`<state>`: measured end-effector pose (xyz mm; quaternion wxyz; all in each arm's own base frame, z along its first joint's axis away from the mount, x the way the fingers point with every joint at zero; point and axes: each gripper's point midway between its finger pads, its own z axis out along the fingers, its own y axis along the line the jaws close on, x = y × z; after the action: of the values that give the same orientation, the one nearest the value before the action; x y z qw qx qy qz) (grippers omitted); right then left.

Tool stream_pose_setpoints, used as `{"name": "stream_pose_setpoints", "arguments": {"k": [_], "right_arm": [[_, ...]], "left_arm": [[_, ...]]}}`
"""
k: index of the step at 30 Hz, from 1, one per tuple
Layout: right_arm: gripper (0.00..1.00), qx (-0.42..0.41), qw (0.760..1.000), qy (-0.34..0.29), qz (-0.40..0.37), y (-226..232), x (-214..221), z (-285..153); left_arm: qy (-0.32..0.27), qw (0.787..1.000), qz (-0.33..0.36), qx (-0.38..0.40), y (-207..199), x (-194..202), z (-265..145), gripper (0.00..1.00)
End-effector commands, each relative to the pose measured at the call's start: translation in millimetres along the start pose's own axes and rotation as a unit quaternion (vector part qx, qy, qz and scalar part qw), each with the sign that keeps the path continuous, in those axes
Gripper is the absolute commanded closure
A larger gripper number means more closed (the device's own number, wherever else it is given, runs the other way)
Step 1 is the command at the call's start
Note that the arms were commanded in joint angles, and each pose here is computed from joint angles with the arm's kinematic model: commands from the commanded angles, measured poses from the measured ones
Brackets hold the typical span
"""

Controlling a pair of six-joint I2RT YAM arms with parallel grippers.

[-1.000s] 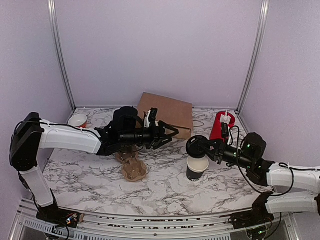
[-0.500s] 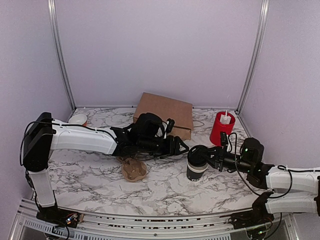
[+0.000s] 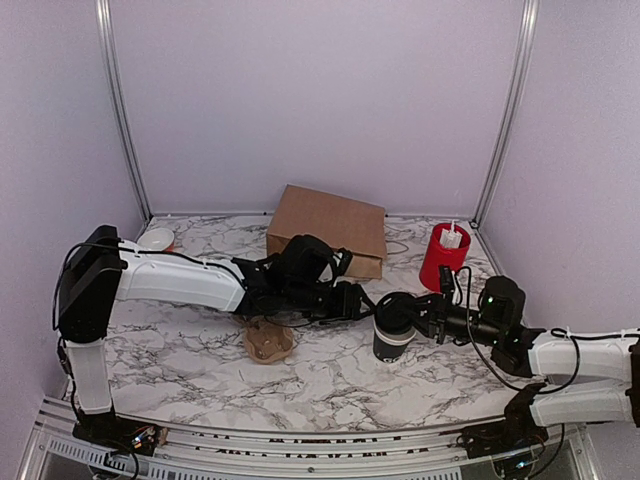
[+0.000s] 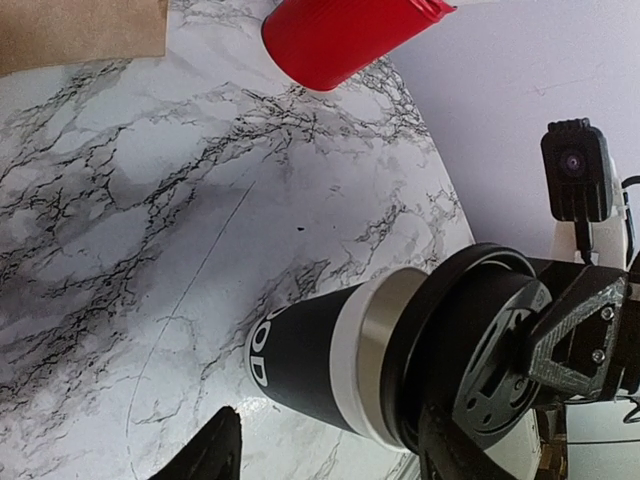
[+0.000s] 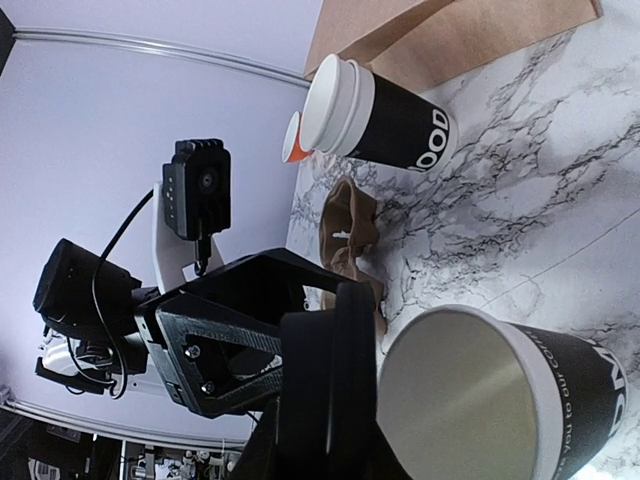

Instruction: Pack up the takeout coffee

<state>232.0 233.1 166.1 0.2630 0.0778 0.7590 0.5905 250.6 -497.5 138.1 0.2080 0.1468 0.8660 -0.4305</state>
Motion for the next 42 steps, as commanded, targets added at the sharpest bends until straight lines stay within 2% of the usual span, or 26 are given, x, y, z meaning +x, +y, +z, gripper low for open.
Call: {"name": "stream_pose_setpoints", "arguments": {"k": [1,31,42], "right_arm": [[0.9,-0.007,1.0,-0.006,0.001,2,-4,-1],[0.89,0.009,0.999,0.011,0.04,-19,6,0],[0.85,0.023,0.999,0.001,0.031,-21,4,-4]], "left_arm": [[0.007,1.0,0.013,-0.007,-2,3,6,0.39],[0.004,0.999,0.033,-0.012,-12,-2,6,0.37],[0.019,0.996,0.071,-0.058,-5,5,17,0.37]]}}
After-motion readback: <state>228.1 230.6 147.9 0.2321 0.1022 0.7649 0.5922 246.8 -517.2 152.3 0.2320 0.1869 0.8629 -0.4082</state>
